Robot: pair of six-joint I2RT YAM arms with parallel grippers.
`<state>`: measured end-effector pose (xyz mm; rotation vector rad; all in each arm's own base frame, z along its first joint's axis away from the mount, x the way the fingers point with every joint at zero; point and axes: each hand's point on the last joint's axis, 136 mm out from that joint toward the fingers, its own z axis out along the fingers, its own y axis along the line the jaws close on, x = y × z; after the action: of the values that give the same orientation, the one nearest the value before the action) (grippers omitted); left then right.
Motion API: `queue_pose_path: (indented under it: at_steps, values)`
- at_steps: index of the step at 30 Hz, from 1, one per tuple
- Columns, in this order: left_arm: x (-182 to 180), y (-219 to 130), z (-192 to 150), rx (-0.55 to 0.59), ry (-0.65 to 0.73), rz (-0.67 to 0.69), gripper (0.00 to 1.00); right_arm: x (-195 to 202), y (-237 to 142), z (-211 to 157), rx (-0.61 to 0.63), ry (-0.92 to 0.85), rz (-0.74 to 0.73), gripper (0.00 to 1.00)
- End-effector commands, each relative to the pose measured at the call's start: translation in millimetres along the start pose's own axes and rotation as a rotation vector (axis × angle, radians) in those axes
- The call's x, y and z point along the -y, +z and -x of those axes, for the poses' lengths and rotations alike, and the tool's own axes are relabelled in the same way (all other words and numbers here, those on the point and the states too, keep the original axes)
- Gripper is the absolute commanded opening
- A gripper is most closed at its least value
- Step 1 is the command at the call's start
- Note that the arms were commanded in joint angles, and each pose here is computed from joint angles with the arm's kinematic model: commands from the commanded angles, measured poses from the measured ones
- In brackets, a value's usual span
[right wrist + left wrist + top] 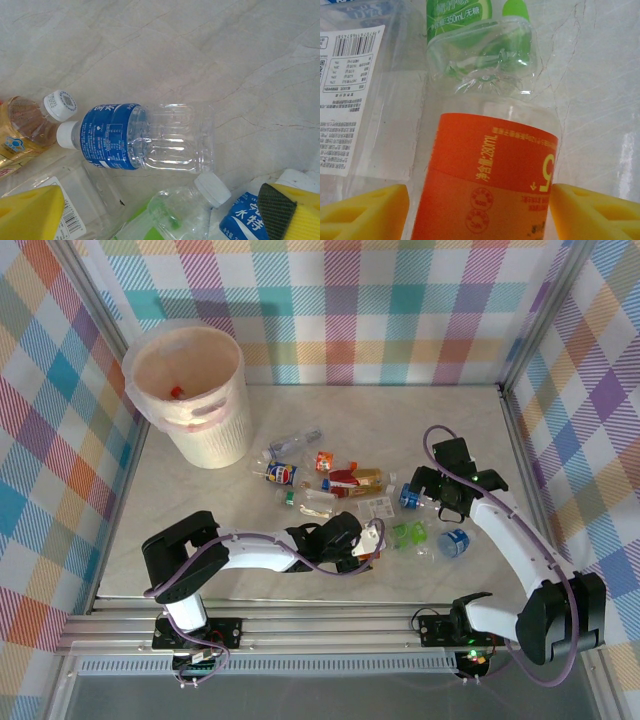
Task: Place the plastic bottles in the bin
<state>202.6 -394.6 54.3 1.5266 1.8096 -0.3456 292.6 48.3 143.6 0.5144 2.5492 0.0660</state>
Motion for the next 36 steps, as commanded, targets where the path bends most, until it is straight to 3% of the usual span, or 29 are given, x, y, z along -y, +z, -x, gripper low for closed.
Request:
queue_pose_path:
  at_steps: [1, 21, 25, 36]
  values:
    - [9, -3, -2, -0.015, -0.005, -0.027, 0.68, -3, -2, 2, 0.002, 0.009, 0.008, 1.0]
    - [18, 15, -30, -0.125, 0.001, -0.04, 0.67, -3, 1, -1, -0.007, 0.01, 0.01, 1.0]
    - [16, 13, -26, -0.119, 0.0, -0.035, 0.53, -2, 0, -1, -0.003, 0.01, 0.007, 1.0]
    - [-4, -26, 11, -0.019, -0.034, 0.033, 0.4, -5, -7, 3, 0.023, 0.014, 0.044, 1.0]
